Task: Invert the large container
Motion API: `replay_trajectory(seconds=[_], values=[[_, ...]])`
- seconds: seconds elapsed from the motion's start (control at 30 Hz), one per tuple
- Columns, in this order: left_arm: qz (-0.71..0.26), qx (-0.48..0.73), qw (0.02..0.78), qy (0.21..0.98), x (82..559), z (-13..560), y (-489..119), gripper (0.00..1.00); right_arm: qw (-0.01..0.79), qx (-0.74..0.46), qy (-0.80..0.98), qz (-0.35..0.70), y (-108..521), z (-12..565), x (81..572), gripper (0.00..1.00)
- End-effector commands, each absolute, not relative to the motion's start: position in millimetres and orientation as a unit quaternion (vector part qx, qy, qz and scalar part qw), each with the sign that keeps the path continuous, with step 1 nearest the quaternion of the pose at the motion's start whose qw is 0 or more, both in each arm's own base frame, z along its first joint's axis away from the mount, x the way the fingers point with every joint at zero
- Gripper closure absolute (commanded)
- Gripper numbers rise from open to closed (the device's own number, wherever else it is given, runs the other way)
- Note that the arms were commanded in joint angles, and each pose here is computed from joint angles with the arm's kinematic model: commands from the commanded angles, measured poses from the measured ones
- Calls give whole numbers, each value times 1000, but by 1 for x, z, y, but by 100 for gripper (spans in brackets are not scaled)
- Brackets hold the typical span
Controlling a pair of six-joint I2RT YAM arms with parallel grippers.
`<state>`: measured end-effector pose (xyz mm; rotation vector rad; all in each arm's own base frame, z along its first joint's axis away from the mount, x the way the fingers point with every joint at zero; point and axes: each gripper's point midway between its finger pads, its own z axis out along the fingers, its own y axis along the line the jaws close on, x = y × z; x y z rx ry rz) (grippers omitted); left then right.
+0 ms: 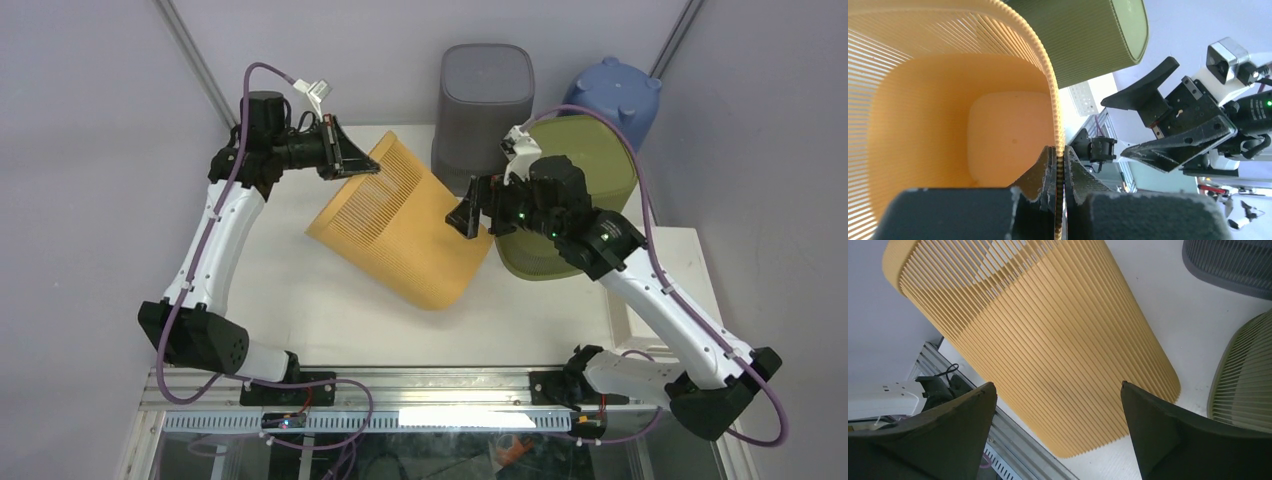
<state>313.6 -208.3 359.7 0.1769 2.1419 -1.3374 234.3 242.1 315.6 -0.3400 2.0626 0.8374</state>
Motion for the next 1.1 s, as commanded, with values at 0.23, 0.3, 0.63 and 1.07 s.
replay_trajectory(seconds=[0.23, 0.3, 0.63, 1.07], values=[[-506, 14, 288, 813, 344, 300, -162, 100, 434, -160, 862, 206, 267, 298, 228, 1], [-483, -19, 285, 827, 352, 277, -145, 100, 435, -160, 865, 192, 271, 293, 228, 1], [-370, -94, 266, 885, 371, 205, -107, 87, 465, -49, 851, 239, 260, 296, 224, 0], [-327, -86, 302, 891, 360, 223, -95, 66, 363, -44, 844, 392, 307, 265, 185, 1]])
